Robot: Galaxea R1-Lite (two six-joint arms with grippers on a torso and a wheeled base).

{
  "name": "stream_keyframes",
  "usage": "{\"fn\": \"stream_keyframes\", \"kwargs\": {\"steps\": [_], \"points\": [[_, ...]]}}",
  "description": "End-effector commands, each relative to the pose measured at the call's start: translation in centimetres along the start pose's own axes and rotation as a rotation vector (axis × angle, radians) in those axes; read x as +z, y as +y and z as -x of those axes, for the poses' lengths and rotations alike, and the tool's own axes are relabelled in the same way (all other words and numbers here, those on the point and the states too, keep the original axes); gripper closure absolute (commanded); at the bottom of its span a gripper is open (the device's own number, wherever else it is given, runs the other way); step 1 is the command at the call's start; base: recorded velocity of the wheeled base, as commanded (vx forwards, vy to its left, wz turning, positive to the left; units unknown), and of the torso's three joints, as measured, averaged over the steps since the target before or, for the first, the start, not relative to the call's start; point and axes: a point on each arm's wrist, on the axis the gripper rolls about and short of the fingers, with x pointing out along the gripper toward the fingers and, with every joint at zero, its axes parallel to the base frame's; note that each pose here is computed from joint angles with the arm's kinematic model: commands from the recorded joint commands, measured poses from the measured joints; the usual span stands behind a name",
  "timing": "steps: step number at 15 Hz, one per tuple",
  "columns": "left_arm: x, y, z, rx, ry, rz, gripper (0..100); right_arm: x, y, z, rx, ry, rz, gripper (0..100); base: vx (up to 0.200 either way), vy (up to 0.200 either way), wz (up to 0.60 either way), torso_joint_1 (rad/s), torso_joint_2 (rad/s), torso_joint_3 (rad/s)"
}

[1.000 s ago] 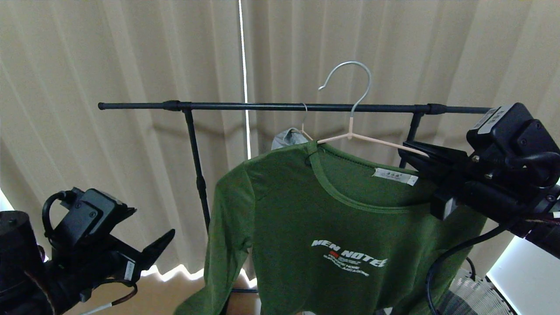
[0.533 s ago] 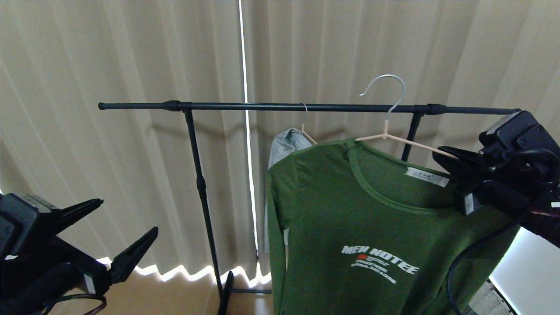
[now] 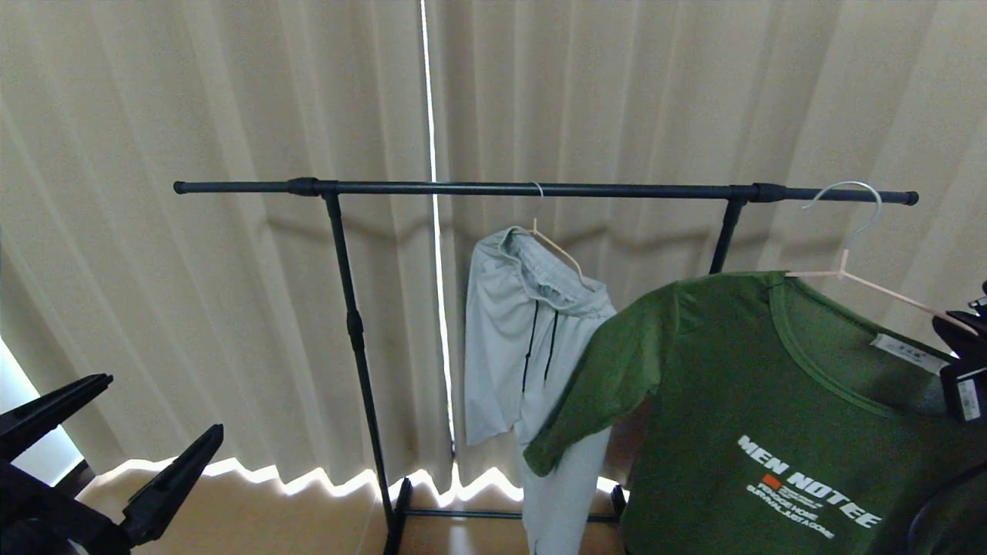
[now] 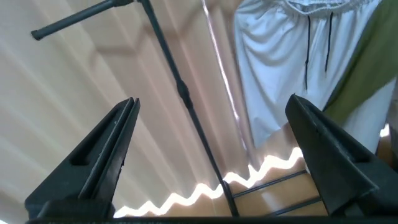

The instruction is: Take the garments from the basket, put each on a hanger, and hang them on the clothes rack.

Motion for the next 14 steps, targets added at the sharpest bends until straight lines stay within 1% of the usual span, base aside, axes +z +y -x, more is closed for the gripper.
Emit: {"fn": "stream_keyframes", "kwargs": {"steps": [1,4,5,6,8,11,12,14], "points": [[-0.1,-0.1,0.2,-0.016,-0.008,0.005,0,-0.9,-1.6,0.5,-0.101,0.043,0.031,100,0.0,0.0,0.0,0.0,0.0,0.0],[-1.2,-0.5,0.7,-0.035,0.03,0.024,0,-1.1,-2.5,0.8,-0.154,0.06,0.075,100,0.0,0.0,0.0,0.0,0.0,0.0],[-1.2,-0.5,0.7,-0.035,0.03,0.024,0,-1.1,-2.5,0.8,-0.155,0.061,0.075,100,0.0,0.0,0.0,0.0,0.0,0.0],[-1.2,-0.5,0.8,-0.032,0.023,0.027,0,-1.2,-2.9,1.1,-0.192,0.078,0.104,100,0.0,0.0,0.0,0.0,0.0,0.0],[-1.0,-0.5,0.9,-0.032,0.011,0.027,0,-1.2,-3.0,1.1,-0.193,0.08,0.115,100,0.0,0.0,0.0,0.0,0.0,0.0],[-0.9,-0.4,0.8,-0.031,0.01,0.026,0,-1.3,-2.8,0.7,-0.175,0.084,0.117,100,0.0,0.0,0.0,0.0,0.0,0.0],[-0.9,-0.4,0.8,-0.031,0.01,0.026,0,-1.2,-2.2,0.2,-0.136,0.077,0.118,100,0.0,0.0,0.0,0.0,0.0,0.0],[-0.8,-0.4,0.7,-0.03,0.007,0.026,0,-1.0,-1.5,-0.4,-0.09,0.068,0.107,100,0.0,0.0,0.0,0.0,0.0,0.0]]}}
